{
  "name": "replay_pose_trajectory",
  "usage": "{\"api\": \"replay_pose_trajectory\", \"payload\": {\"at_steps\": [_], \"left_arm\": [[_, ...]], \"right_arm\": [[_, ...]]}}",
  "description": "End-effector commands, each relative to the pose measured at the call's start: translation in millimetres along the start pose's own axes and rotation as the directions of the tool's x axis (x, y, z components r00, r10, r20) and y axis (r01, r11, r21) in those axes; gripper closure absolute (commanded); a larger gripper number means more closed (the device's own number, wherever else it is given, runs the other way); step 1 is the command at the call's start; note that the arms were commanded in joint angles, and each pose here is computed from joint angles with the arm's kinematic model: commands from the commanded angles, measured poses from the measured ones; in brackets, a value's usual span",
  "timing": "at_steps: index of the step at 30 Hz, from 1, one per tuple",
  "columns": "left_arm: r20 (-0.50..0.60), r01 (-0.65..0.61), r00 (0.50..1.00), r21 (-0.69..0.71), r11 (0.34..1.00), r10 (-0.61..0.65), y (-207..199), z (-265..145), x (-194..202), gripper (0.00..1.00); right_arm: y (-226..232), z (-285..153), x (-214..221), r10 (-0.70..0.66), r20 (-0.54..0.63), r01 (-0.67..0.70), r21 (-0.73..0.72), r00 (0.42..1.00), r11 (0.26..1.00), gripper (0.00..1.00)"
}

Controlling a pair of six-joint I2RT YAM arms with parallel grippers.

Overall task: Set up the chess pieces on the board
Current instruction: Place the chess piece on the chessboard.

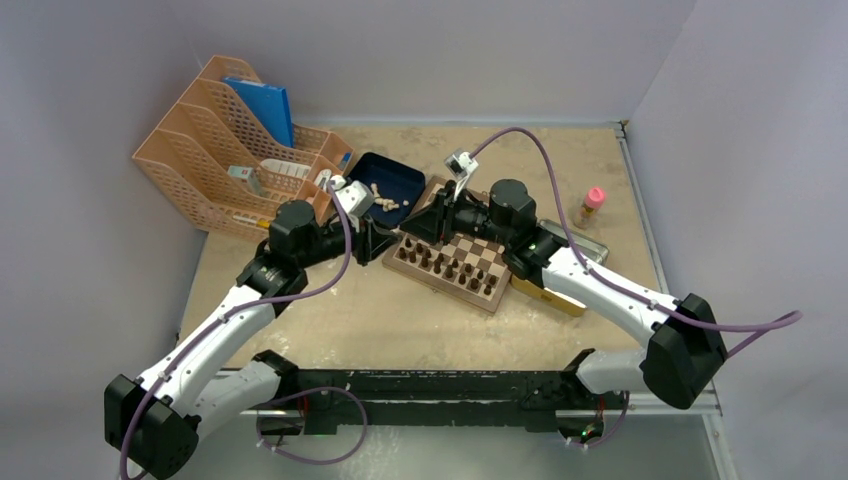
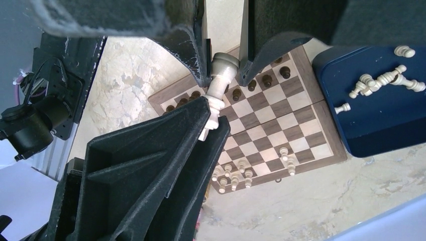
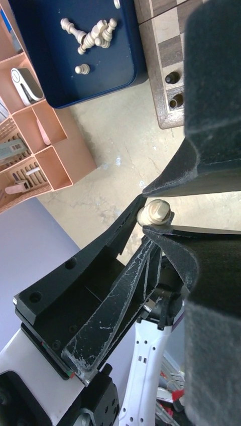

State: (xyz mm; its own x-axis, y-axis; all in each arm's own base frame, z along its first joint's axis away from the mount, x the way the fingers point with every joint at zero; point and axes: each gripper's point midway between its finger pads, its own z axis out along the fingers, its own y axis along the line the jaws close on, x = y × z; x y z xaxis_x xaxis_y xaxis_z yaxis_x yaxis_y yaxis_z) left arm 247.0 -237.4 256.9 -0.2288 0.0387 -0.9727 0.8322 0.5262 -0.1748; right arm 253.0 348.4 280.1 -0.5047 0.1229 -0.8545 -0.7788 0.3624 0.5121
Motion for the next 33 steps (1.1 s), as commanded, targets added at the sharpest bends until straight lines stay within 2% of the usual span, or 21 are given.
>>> {"api": "replay_pose_trajectory", "payload": {"at_steps": [1,4,6,7,9,13,17,21,23,26,28,33], "left_arm": [[0.082,-0.021,0.996,-0.014,1.000,0.022,0,-1,-24,1.00],[0.082,-0.023,0.996,-0.008,1.000,0.024,-1,-2,-25,1.00],[0.077,-0.020,0.997,-0.013,1.000,0.021,-1,-3,-23,0.84],[0.072,-0.022,0.997,-0.020,1.000,0.023,0,-4,-23,0.72],[0.053,-0.015,0.998,-0.047,0.999,0.017,4,-6,-18,0.55],[0.034,0.008,0.999,-0.094,0.996,-0.005,11,-8,-11,0.35],[0.009,0.027,1.000,-0.114,0.993,-0.026,11,-13,-4,0.29],[0.045,0.097,0.995,-0.203,0.974,-0.089,21,-21,-10,0.26],[0.050,0.154,0.988,-0.268,0.951,-0.146,30,-24,-9,0.18],[0.023,0.185,0.982,-0.335,0.924,-0.188,42,-25,-3,0.08],[0.008,0.194,0.979,-0.373,0.907,-0.206,50,-26,0,0.01],[0.017,0.217,0.974,-0.362,0.906,-0.227,58,-34,-6,0.00]], "right_arm": [[15,-2,-13,-0.025,0.022,0.027,-0.052,0.999,0.998,0.71],[17,-3,-16,-0.022,0.034,0.024,-0.050,0.999,0.998,0.78],[16,-4,-20,-0.021,0.051,0.023,-0.037,0.998,0.999,0.80],[13,-5,-23,-0.020,0.063,0.021,-0.018,0.998,1.000,0.80],[5,-8,-29,-0.015,0.096,0.011,0.047,0.995,0.999,0.81],[-24,-15,-44,-0.029,0.155,-0.007,0.232,0.987,0.973,0.83],[-59,-26,-56,-0.082,0.175,-0.002,0.436,0.981,0.900,0.84],[-100,-42,-64,-0.133,0.170,-0.009,0.647,0.977,0.763,0.84],[-117,-51,-63,-0.150,0.148,-0.004,0.723,0.977,0.691,0.84],[-141,-63,-63,-0.164,0.125,-0.002,0.801,0.979,0.599,0.84],[-156,-70,-64,-0.155,0.113,-0.006,0.826,0.981,0.563,0.84],[-200,-82,-65,-0.111,0.084,-0.018,0.868,0.990,0.496,0.84]]}}
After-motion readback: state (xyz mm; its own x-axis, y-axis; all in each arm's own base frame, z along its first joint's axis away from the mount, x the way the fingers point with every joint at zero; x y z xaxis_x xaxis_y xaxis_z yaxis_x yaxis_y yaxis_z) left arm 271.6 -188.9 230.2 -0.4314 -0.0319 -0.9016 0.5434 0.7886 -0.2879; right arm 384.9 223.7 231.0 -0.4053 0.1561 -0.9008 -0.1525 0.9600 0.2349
